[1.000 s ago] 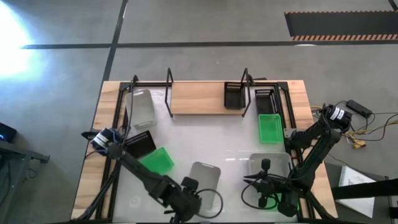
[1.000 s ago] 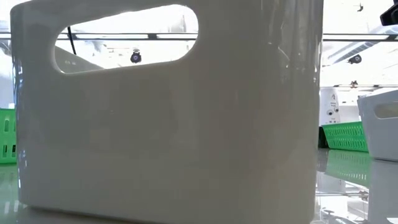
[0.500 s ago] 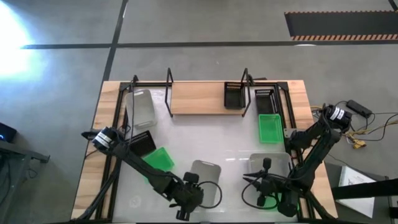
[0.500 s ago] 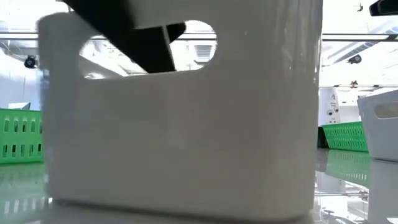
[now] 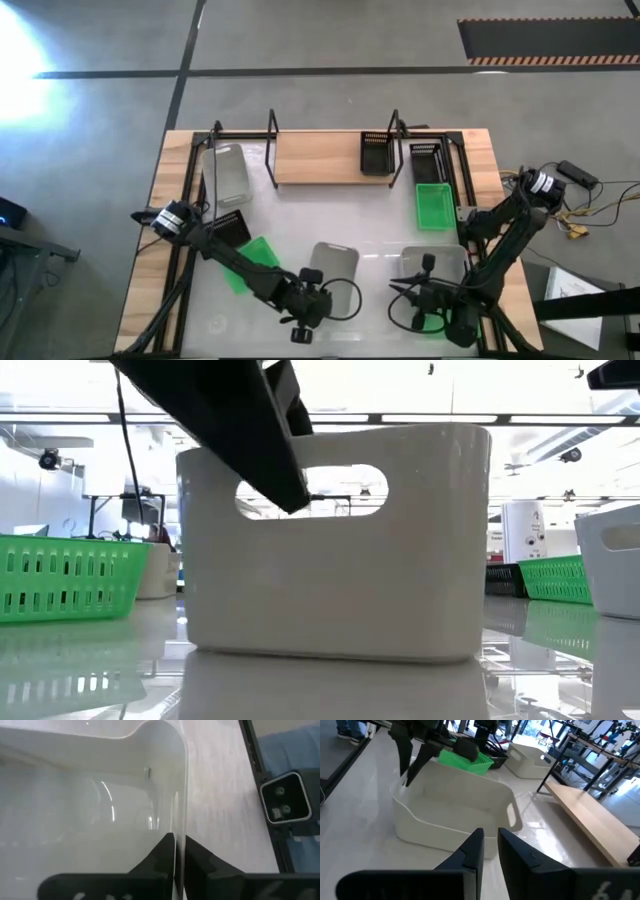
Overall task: Stack baskets on shelf by color
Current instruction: Put the bottom white bin on the shelf
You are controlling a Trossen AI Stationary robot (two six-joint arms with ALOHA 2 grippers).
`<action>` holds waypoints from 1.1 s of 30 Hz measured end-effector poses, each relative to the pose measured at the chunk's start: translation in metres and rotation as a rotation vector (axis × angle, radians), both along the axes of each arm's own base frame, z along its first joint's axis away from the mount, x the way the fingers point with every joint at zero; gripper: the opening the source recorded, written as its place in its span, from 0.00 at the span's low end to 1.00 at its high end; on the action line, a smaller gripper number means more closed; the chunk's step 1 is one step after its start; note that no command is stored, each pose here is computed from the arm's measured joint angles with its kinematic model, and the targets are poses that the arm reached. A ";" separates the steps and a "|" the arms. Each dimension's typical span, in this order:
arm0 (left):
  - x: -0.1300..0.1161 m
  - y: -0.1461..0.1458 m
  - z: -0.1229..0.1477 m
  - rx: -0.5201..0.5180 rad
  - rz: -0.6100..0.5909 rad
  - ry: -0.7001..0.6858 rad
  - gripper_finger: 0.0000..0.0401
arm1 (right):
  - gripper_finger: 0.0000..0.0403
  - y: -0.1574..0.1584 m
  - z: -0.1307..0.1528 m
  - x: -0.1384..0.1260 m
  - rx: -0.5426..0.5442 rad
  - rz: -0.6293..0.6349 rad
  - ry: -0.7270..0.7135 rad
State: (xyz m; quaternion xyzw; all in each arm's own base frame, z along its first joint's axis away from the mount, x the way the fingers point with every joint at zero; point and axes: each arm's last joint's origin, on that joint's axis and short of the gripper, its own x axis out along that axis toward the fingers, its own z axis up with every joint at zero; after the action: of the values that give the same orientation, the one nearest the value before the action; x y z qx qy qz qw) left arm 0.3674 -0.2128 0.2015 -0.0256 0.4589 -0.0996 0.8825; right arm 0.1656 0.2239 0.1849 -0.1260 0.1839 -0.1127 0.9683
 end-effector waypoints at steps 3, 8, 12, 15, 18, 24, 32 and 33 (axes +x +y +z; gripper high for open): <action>0.004 0.001 0.005 -0.002 0.012 -0.028 0.02 | 0.12 0.000 -0.004 0.003 -0.001 -0.009 0.001; 0.004 0.006 0.021 0.026 0.063 -0.089 0.00 | 0.12 0.002 -0.017 0.010 -0.022 -0.021 0.022; -0.001 0.013 0.044 0.032 0.105 -0.158 0.00 | 0.12 0.005 -0.030 0.014 -0.035 -0.013 0.057; -0.007 0.019 0.064 0.039 0.142 -0.214 0.00 | 0.12 0.007 -0.036 0.016 -0.044 -0.015 0.060; -0.014 0.026 0.085 0.048 0.185 -0.280 0.00 | 0.12 0.009 -0.042 0.017 -0.048 -0.015 0.064; -0.025 0.051 0.122 0.150 0.232 -0.406 0.00 | 0.12 0.010 -0.047 0.019 -0.047 -0.021 0.058; -0.018 0.118 0.145 0.300 0.306 -0.437 0.00 | 0.12 0.009 -0.052 0.023 -0.062 -0.036 0.063; -0.016 0.128 0.144 0.323 0.316 -0.430 0.00 | 0.12 0.009 -0.052 0.023 -0.066 -0.034 0.064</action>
State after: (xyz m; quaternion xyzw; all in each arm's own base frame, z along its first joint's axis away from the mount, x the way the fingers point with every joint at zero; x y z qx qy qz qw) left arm 0.3517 -0.0851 0.3454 0.0658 0.2619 0.1097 0.9566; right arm 0.1889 0.2326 0.1326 -0.1581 0.2131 -0.1311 0.9552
